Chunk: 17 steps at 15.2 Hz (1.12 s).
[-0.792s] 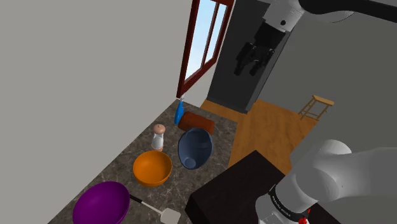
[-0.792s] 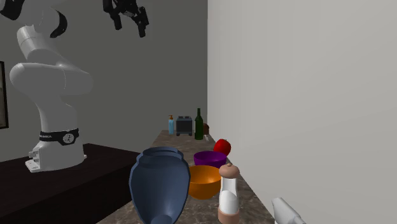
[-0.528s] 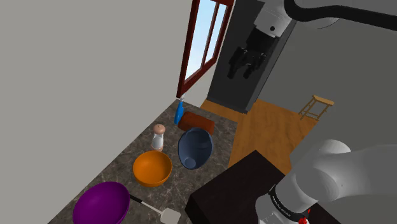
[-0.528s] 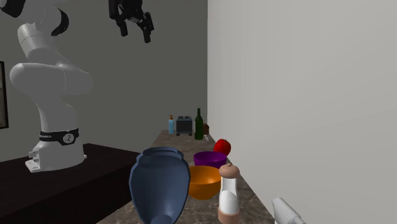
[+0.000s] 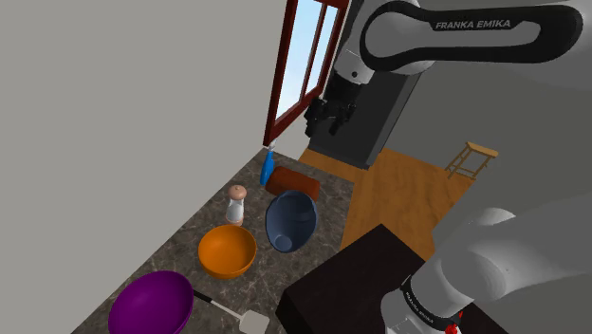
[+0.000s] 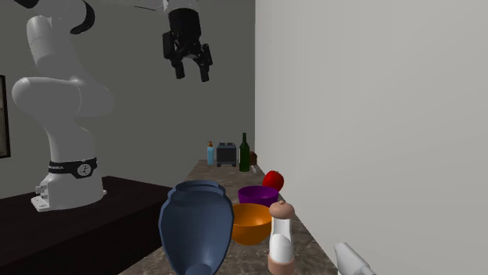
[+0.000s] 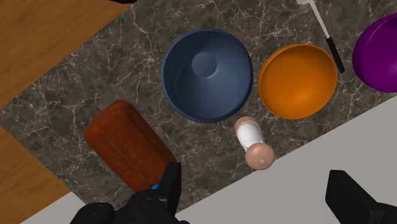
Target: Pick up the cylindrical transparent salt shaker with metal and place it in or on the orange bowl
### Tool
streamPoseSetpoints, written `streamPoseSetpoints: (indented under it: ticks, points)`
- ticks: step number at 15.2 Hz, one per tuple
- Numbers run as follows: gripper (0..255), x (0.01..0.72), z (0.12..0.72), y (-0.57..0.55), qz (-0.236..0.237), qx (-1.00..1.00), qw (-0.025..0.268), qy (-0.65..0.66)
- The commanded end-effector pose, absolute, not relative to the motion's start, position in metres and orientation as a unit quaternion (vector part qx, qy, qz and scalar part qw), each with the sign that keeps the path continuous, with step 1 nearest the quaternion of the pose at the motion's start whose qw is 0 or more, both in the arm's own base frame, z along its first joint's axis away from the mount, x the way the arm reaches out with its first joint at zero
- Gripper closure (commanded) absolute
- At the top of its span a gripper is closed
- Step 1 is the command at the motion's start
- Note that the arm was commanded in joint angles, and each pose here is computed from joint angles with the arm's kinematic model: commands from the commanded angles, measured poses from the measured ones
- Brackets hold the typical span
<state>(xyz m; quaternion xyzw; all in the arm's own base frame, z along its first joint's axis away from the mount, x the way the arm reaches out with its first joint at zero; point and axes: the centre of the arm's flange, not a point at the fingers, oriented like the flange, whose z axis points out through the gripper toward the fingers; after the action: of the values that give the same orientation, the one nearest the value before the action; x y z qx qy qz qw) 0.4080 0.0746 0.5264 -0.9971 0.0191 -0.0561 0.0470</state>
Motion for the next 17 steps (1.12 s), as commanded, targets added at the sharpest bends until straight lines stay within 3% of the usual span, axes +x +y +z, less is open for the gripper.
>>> streamPoseSetpoints:
  ticks: [1,17]
  points:
    - [0,0.422,0.506,0.079,-0.053,-0.997,0.049,0.02]
    - [0,0.544,0.336,0.129,-0.018,-0.997,0.066,0.022]
